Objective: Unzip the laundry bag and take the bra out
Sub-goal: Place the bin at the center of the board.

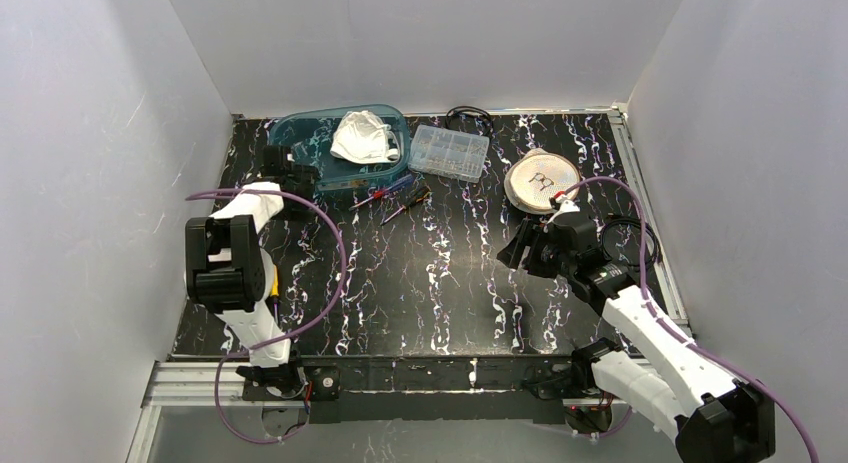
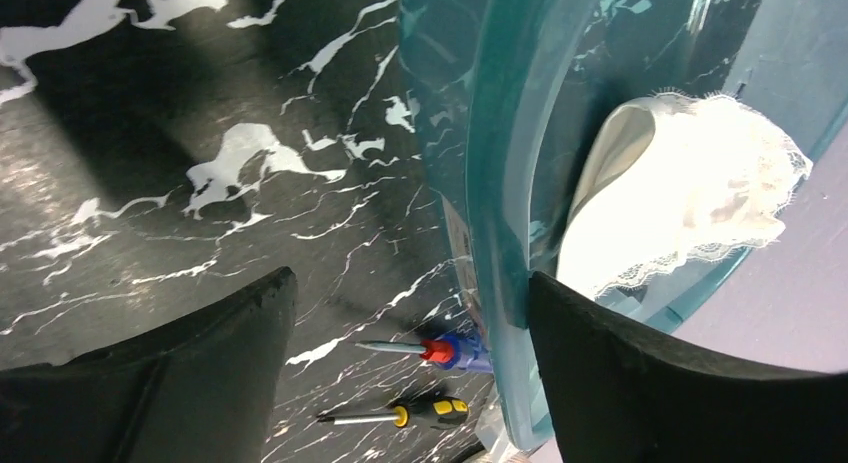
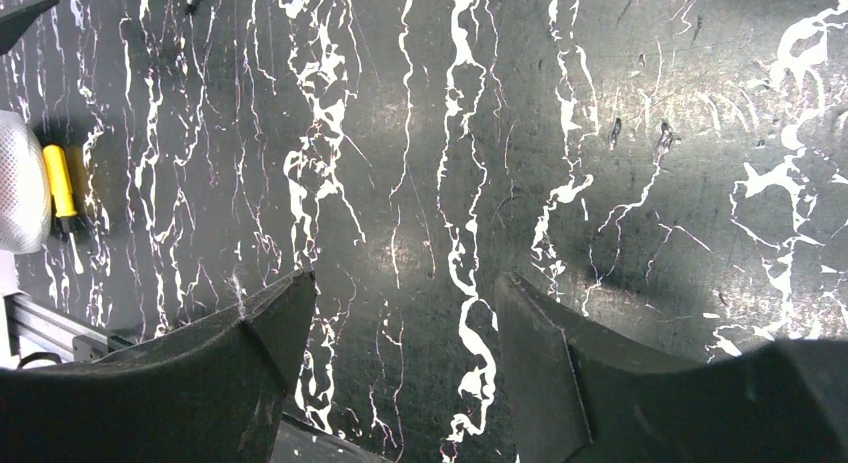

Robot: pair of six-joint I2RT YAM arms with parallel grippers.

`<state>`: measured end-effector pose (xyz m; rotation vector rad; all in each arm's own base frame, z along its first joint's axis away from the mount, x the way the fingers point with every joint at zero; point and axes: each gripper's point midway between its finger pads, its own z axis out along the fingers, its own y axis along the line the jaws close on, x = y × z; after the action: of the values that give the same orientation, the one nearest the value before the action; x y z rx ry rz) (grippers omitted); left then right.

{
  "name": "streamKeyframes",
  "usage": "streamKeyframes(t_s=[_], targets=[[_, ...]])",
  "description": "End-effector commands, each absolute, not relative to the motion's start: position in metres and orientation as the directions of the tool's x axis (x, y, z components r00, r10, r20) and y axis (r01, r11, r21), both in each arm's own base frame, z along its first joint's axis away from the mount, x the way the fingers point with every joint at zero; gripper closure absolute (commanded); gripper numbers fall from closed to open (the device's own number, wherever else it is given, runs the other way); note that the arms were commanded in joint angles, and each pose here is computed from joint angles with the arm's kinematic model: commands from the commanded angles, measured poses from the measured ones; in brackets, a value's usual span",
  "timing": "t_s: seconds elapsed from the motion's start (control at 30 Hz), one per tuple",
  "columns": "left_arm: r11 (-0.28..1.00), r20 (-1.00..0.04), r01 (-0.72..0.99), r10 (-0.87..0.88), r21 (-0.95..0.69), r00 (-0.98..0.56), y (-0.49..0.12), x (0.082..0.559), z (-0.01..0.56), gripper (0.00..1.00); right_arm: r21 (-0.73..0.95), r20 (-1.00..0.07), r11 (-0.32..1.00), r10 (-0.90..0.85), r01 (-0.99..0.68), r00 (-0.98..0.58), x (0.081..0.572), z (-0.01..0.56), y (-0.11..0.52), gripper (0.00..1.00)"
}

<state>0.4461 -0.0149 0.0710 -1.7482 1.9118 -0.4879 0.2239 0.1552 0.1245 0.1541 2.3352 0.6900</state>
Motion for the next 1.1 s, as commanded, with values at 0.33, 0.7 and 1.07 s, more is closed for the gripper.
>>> streamKeyframes(t_s=[0.33, 0.7, 1.07], targets=[[0.663, -0.46, -0.557, -0.749, -0.5, -0.478, -0.034, 0.378, 0.22, 0.02, 0.408, -0.688, 0.912, 0.277, -0.043, -0.671, 0.255, 0.179, 0.137, 0.01], [0.961, -0.706, 0.121, -0.095, -0.249, -0.701, -0.141, 0.271, 0.223, 0.02, 0.396, -0.743, 0.9, 0.43, 0.181, -0.513, 0.309, 0.2, 0.095, 0.01], [0.852, -0.744, 0.32, -0.115, -0.414, -0.658, -0.163, 0.225, 0.216, 0.01, 0.594, -0.611, 0.706, 0.708, 0.385, -0.355, 0.374, 0.161, 0.041, 0.12]])
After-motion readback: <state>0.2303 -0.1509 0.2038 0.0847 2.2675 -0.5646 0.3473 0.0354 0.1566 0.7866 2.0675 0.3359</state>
